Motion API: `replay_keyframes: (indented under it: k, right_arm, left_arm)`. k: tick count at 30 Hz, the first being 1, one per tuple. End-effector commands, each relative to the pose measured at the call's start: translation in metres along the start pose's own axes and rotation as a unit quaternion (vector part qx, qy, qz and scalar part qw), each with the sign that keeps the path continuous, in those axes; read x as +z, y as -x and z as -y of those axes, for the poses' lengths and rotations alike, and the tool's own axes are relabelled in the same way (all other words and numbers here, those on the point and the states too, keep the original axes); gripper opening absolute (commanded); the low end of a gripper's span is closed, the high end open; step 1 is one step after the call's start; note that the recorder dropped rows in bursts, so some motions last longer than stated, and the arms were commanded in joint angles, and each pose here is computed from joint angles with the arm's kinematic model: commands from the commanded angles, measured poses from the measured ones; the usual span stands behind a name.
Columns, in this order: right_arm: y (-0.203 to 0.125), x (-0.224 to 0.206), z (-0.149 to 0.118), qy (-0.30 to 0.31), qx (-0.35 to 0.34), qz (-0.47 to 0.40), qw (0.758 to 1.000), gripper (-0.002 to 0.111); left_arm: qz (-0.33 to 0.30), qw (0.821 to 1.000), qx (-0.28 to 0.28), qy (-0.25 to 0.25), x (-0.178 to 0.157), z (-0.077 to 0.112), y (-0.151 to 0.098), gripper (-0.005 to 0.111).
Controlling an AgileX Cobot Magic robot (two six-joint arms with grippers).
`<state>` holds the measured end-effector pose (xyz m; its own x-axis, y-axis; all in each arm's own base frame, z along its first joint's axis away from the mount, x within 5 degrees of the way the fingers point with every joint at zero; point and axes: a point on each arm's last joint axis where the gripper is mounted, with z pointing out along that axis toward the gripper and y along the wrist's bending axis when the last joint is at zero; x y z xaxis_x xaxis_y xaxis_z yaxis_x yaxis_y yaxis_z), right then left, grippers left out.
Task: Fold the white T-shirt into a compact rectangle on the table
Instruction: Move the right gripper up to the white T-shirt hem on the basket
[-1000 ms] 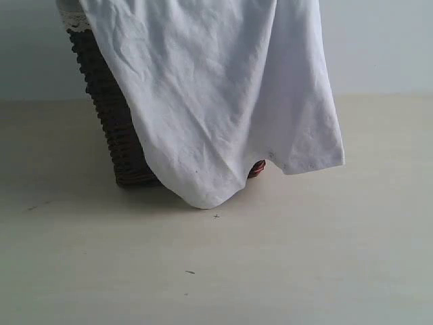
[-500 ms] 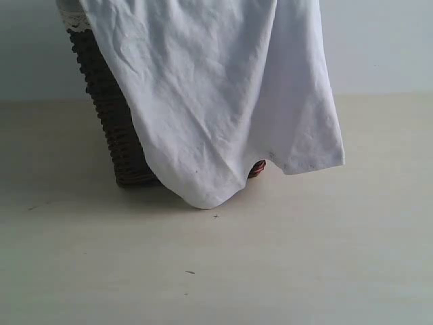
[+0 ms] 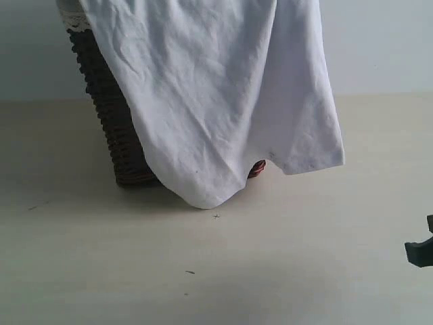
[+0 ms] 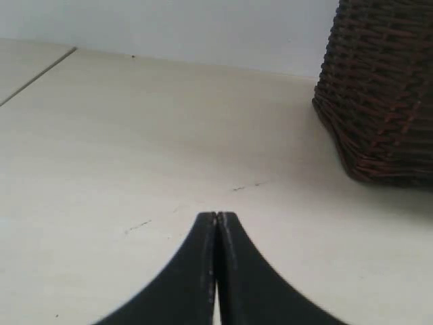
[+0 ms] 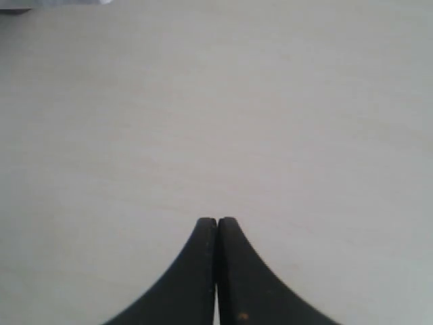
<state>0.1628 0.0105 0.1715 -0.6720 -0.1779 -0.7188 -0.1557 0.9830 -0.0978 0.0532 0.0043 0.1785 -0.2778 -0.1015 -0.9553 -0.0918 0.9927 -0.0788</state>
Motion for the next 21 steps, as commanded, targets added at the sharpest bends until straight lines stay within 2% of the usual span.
replay_keyframes:
  k: [1,5,8,9,11,14,16,19,21]
  right_arm:
    - [0.006,0.004,0.001,0.000,-0.013,-0.014,1.000,0.000]
    - [0.002,0.002,0.006,0.001,-0.116,-0.129,0.985,0.000]
    - [-0.002,0.001,0.008,0.035,-0.213,-0.233,0.948,0.000]
    - [-0.003,0.002,0.008,0.069,-0.266,-0.285,0.918,0.000]
    - [0.001,0.006,0.009,0.081,-0.282,-0.301,0.907,0.000]
    - [0.011,0.012,0.007,0.071,-0.275,-0.241,0.928,0.000]
    - [0.029,0.019,0.003,0.057,-0.232,-0.139,0.961,0.000]
    - [0.042,0.022,0.002,0.042,-0.233,-0.066,0.969,0.005]
    - [0.039,0.019,0.000,0.056,-0.214,-0.083,0.972,0.004]
  left_arm:
    - [0.012,1.000,-0.001,-0.003,-0.001,0.000,0.003,0.000]
    - [0.012,1.000,-0.001,-0.003,-0.001,0.000,0.003,0.000]
    - [0.012,1.000,-0.001,-0.003,-0.001,0.000,0.003,0.000]
    - [0.012,1.000,-0.001,-0.003,-0.001,0.000,0.003,0.000]
    - [0.012,1.000,-0.001,-0.003,-0.001,0.000,0.003,0.000]
    - [0.012,1.000,-0.001,-0.003,-0.001,0.000,0.003,0.000]
    - [0.012,1.000,-0.001,-0.003,-0.001,0.000,0.003,0.000]
    - [0.012,1.000,-0.001,-0.003,-0.001,0.000,0.003,0.000]
    - [0.012,1.000,-0.001,-0.003,-0.001,0.000,0.003,0.000]
